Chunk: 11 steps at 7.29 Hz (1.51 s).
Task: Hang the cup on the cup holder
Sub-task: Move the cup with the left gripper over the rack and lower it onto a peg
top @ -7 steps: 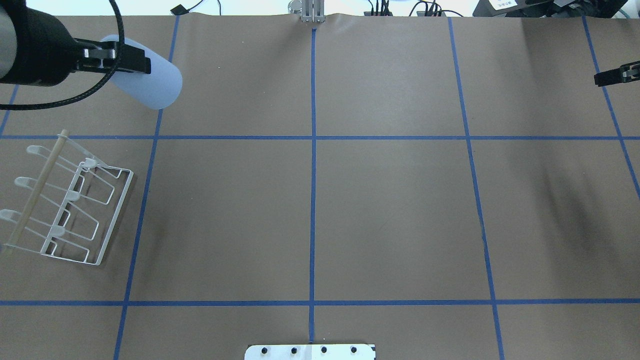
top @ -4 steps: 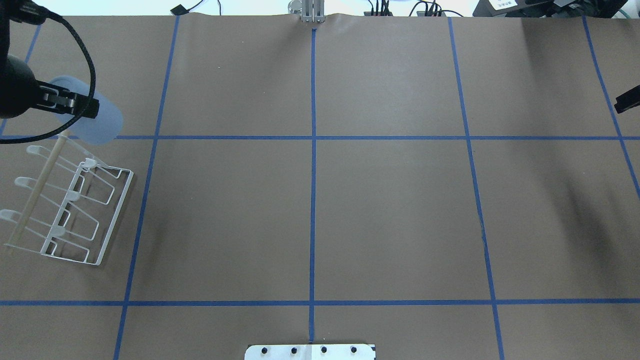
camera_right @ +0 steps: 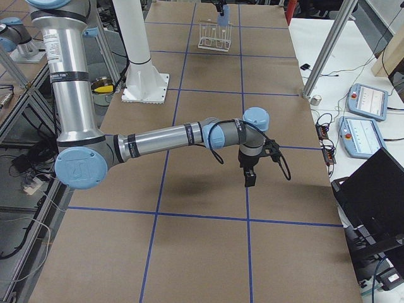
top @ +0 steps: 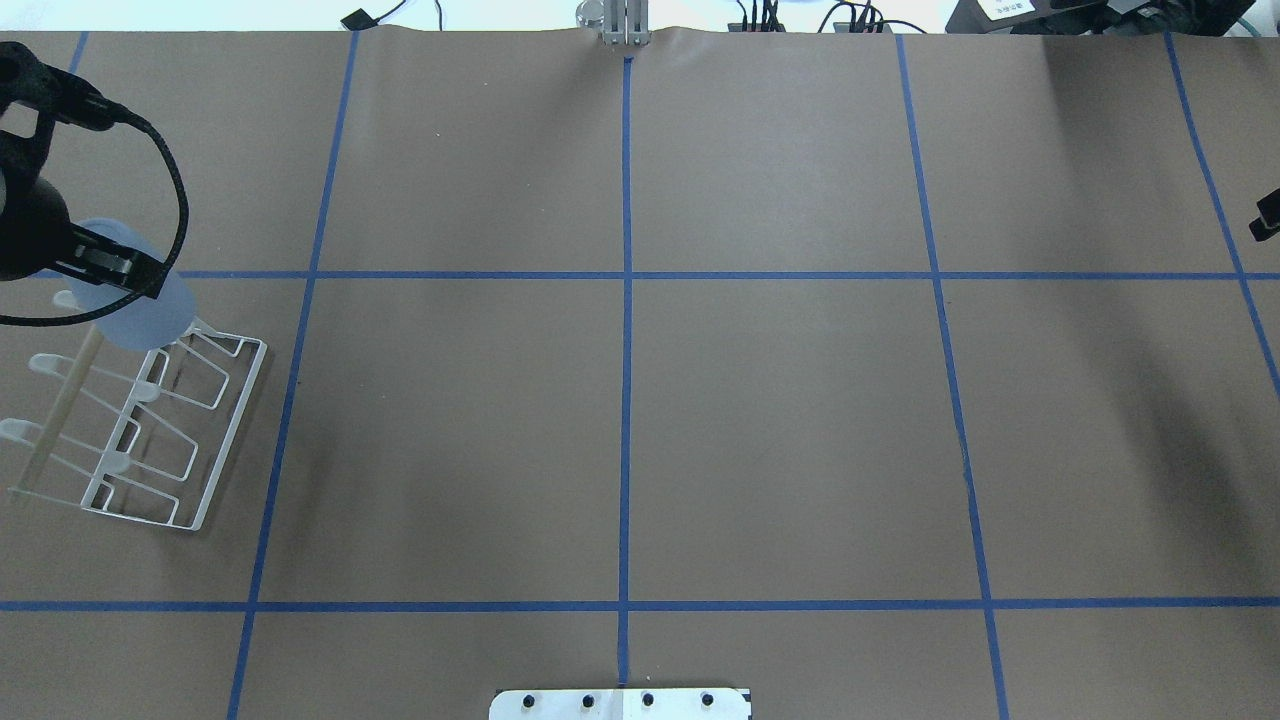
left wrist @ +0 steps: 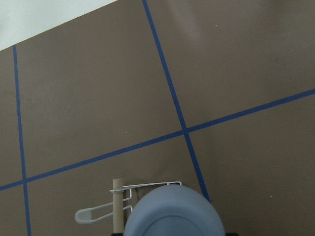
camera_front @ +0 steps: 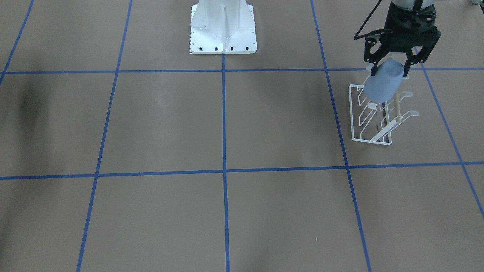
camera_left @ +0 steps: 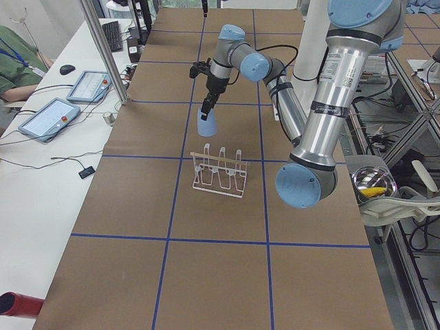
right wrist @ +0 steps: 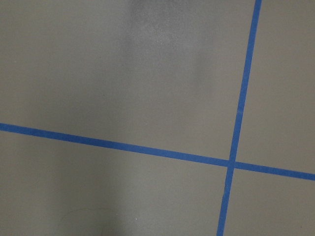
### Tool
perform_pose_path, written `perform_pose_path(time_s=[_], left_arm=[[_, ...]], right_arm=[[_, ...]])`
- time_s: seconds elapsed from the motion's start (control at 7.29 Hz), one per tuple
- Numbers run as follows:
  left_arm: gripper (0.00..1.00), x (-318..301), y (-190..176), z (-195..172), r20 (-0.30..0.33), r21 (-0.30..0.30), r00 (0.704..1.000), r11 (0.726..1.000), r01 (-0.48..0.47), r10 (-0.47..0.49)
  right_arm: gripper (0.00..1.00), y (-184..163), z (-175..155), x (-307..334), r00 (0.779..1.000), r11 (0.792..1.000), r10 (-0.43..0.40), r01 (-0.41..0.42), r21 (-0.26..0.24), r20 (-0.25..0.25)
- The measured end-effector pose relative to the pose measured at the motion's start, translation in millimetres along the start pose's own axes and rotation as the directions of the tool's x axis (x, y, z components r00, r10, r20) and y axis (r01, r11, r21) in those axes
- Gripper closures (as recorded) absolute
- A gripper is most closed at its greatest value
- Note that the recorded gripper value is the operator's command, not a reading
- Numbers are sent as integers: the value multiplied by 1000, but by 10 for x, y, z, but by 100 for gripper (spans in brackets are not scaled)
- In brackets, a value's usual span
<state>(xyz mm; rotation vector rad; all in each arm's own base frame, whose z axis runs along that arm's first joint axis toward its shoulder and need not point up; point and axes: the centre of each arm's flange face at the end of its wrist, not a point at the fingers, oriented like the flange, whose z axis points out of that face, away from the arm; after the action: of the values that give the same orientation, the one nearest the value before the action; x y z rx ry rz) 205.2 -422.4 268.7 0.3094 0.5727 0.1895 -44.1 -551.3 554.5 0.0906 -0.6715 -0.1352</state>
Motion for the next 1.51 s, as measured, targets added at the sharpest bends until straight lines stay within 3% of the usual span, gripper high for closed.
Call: perform_pose_path(time_s=[0.55, 1.51], left_arm=[[100, 45, -147, 280, -9, -61, 1000, 998, 11, -11], [100, 42, -309, 582, -7, -102, 1000, 995, 25, -25]], right_arm=[[0, -1, 12, 11, 1000, 1000, 5, -5, -6, 2], [0, -13, -8, -30, 1000, 1000, 1, -1, -4, 17]])
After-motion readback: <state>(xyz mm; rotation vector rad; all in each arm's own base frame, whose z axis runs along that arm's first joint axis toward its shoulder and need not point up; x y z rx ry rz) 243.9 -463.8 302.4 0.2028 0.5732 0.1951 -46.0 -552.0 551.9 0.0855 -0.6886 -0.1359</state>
